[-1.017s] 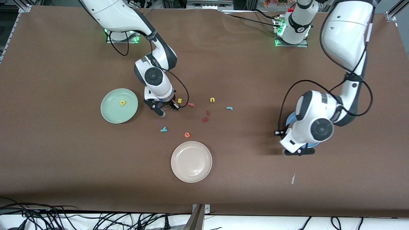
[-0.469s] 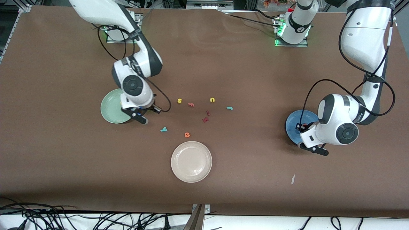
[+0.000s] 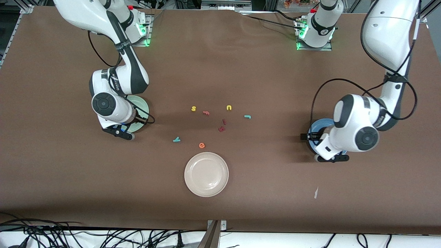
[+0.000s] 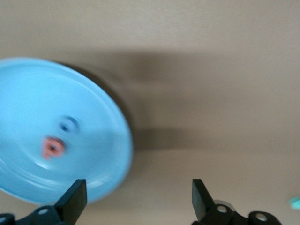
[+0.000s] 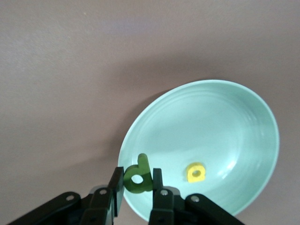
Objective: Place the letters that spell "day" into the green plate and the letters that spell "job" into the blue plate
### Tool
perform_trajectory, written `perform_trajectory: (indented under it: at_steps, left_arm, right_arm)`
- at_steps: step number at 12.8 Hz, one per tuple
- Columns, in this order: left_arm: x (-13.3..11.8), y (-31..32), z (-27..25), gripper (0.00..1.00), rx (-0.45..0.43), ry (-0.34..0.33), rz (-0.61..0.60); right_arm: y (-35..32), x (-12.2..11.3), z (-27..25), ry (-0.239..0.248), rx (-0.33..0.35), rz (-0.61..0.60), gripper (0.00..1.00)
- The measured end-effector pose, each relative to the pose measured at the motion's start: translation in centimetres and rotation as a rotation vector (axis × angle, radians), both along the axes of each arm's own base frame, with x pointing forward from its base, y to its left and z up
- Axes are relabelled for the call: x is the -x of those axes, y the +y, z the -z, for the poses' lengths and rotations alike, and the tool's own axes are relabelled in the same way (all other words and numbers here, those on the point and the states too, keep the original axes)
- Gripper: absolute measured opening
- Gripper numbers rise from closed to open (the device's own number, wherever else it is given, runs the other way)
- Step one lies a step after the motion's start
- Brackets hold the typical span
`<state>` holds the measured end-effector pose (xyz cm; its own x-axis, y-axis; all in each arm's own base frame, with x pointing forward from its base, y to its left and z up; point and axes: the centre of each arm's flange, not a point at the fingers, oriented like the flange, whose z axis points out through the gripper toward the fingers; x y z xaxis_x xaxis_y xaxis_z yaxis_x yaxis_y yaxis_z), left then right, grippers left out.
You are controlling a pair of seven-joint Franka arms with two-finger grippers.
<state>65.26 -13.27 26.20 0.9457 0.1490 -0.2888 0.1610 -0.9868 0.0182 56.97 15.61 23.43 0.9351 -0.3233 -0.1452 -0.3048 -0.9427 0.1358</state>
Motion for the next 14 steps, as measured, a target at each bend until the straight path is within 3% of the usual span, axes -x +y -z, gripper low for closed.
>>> perform_trajectory:
  at_steps: [2,3,7,8,9,11,14]
  left_arm:
    - [0.8,-4.5,-0.1,1.0,-0.034,-0.011,-0.144]
    - [1.3,-6.8,0.1,1.0,-0.06,-0.022,-0.244]
    - [3.9,-15.8,1.2,1.0,-0.14,-0.061,-0.634]
    - [4.6,-17.4,1.8,1.0,-0.146,-0.069,-0.701]
    - [5.3,-18.7,2.7,1.0,-0.147,-0.078,-0.766]
    - [7.3,-20.8,4.7,1.0,-0.144,-0.093,-0.872]
    - [10.5,-23.3,6.8,1.0,-0.147,-0.109,-0.971]
  right_arm:
    - [-0.8,1.3,2.1,-0.019,-0.017,-0.006,0.28]
    - [-1.1,1.8,2.9,-0.021,-0.017,-0.008,0.34]
    - [-0.4,0.6,0.4,-0.008,-0.032,-0.006,0.79]
    - [0.6,-0.1,-1.2,-0.004,-0.057,0.004,0.93]
    - [2.2,-0.9,-2.8,-0.011,-0.098,0.028,1.0]
    - [5.0,-2.2,-5.1,-0.042,-0.15,0.12,1.0]
    - [8.2,-4.1,-4.7,-0.07,-0.127,0.296,1.0]
